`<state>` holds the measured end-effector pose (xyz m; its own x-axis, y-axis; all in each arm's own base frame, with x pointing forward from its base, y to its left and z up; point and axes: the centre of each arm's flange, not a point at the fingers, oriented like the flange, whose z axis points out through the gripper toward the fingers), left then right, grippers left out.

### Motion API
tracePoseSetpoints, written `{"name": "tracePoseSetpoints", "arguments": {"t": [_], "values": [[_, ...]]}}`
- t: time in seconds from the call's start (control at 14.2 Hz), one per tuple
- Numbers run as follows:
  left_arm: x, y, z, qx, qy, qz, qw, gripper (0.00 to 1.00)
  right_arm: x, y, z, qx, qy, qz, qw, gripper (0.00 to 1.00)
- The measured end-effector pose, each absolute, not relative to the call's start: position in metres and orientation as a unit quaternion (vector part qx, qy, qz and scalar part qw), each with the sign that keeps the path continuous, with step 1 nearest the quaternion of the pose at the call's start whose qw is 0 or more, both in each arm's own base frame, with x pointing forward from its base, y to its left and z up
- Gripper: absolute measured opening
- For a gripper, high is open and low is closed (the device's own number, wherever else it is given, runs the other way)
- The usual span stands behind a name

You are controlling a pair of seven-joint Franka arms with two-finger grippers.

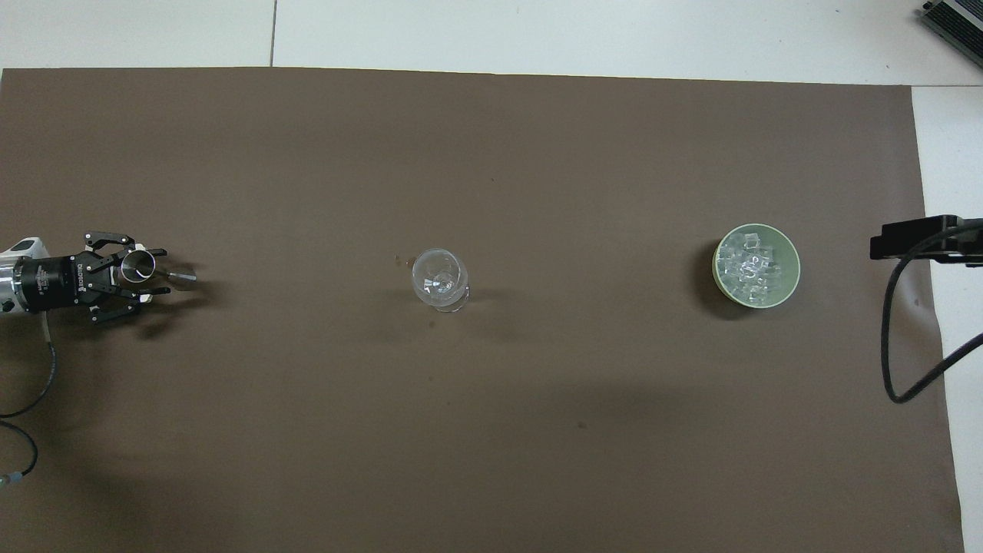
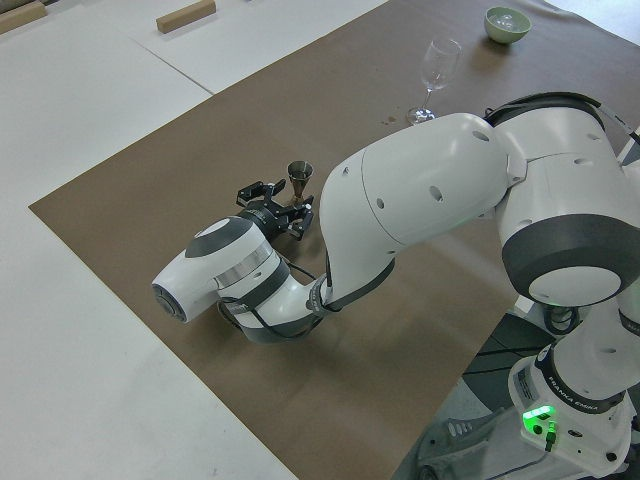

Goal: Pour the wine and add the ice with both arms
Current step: 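Close the left gripper around the silver jigger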

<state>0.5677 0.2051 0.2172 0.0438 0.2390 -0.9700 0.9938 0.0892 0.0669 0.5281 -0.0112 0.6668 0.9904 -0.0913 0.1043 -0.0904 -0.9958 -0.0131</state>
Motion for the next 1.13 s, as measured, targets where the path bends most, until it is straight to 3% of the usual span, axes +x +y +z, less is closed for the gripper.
{"name": "tracePoseSetpoints", "arguments": {"t": [0.07, 0.14, 0.35, 1.13], "values": [[0.5677, 0.2051, 0.2171, 0.547, 0.564, -0.397, 0.475, 0.54, 0.5281, -0.0112, 0.6668, -0.998, 0.046, -0.052, 0.004, 1.00], [0.5677, 0.2051, 0.2169, 0.548, 0.562, -0.395, 0.476, 0.54, 0.5281, -0.0112, 0.6668, -0.998, 0.046, -0.052, 0.004, 1.00], [0.5676, 0.2051, 0.2167, 0.551, 0.559, -0.393, 0.479, 0.24, 0.5281, -0.0112, 0.6668, -0.998, 0.046, -0.052, 0.004, 1.00], [0.5739, 0.2052, 0.2251, 0.561, 0.550, -0.384, 0.485, 0.21, 0.5281, -0.0112, 0.6668, -0.998, 0.046, -0.052, 0.004, 1.00]]}}
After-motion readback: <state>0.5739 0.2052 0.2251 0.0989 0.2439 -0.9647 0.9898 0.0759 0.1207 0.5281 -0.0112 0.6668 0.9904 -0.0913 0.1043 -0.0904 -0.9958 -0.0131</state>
